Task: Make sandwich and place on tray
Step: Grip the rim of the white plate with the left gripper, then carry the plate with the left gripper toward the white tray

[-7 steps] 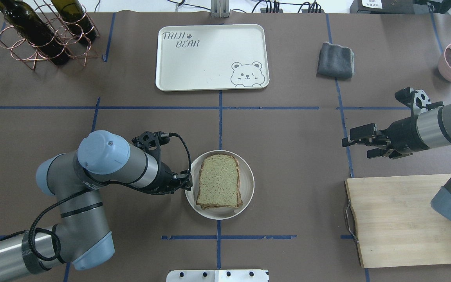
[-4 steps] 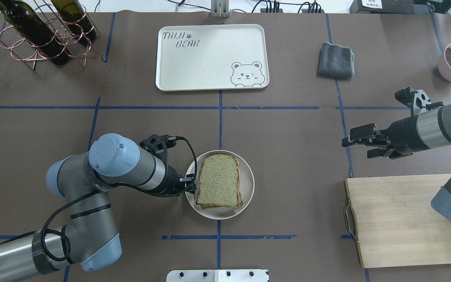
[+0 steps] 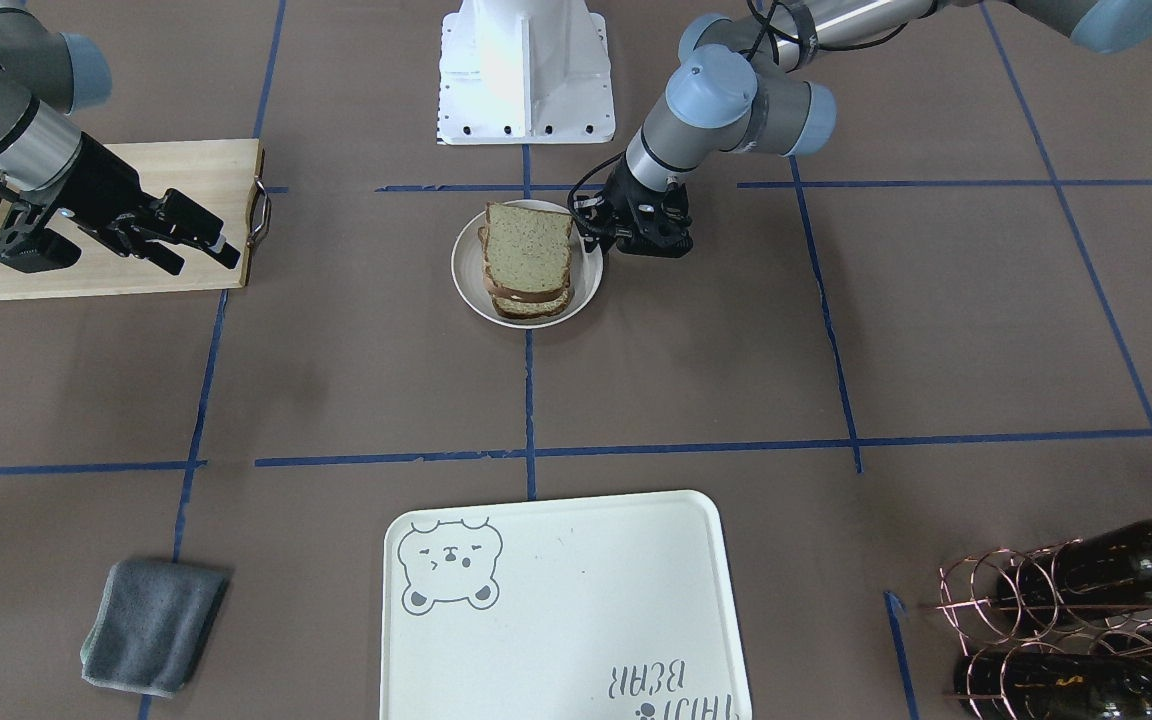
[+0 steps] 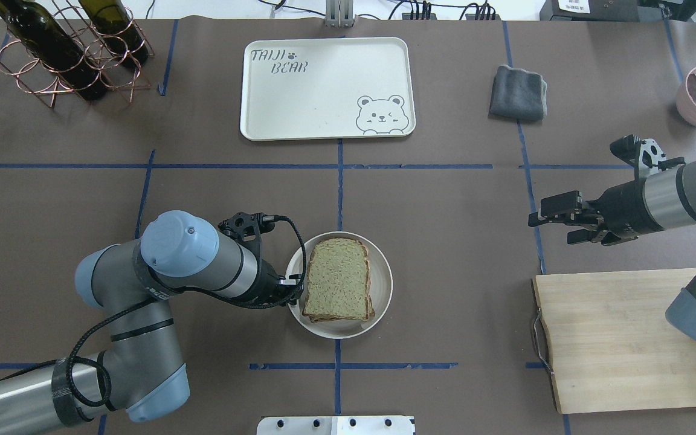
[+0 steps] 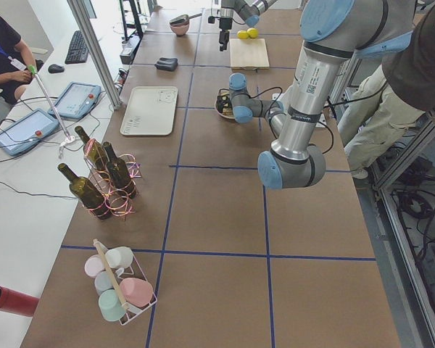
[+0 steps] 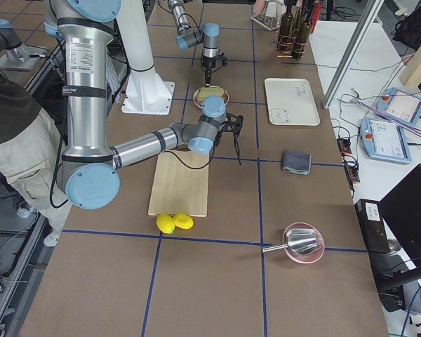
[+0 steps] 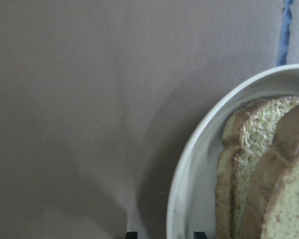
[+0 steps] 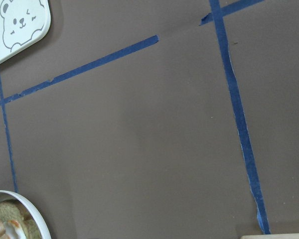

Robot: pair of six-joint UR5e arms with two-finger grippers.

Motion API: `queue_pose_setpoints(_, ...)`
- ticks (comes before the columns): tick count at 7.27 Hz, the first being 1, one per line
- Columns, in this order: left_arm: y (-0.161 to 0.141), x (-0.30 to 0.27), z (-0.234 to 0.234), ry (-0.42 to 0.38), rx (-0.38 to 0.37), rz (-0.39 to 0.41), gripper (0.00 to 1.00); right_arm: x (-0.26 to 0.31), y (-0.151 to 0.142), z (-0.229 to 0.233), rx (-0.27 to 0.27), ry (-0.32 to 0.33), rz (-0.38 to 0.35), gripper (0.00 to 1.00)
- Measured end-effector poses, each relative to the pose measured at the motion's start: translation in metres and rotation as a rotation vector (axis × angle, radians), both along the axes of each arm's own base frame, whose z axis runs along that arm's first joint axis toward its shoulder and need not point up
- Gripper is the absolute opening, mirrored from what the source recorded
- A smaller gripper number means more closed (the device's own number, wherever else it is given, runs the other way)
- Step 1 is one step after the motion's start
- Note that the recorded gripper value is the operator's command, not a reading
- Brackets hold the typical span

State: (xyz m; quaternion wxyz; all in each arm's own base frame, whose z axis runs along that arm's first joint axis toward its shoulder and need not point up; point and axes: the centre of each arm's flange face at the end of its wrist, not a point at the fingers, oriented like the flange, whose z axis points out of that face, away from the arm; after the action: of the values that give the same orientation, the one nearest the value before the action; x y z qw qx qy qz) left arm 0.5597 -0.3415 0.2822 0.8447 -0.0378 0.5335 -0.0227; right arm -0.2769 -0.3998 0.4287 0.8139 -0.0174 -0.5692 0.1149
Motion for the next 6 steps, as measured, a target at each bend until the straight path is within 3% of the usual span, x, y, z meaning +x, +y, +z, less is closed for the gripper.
queue_pose_setpoints(3, 0.0, -0.005, -0.007, 0.051, 0.002, -0.012, 0.0, 0.0, 0.001, -0.002, 0.001, -0.004, -0.001, 1.0)
queue_pose_setpoints(6, -0.01, -0.018, -0.017, 0.102, -0.094, -0.081, 0.0, 0.002, 0.003, -0.003, -0.001, -0.007, -0.001, 1.0)
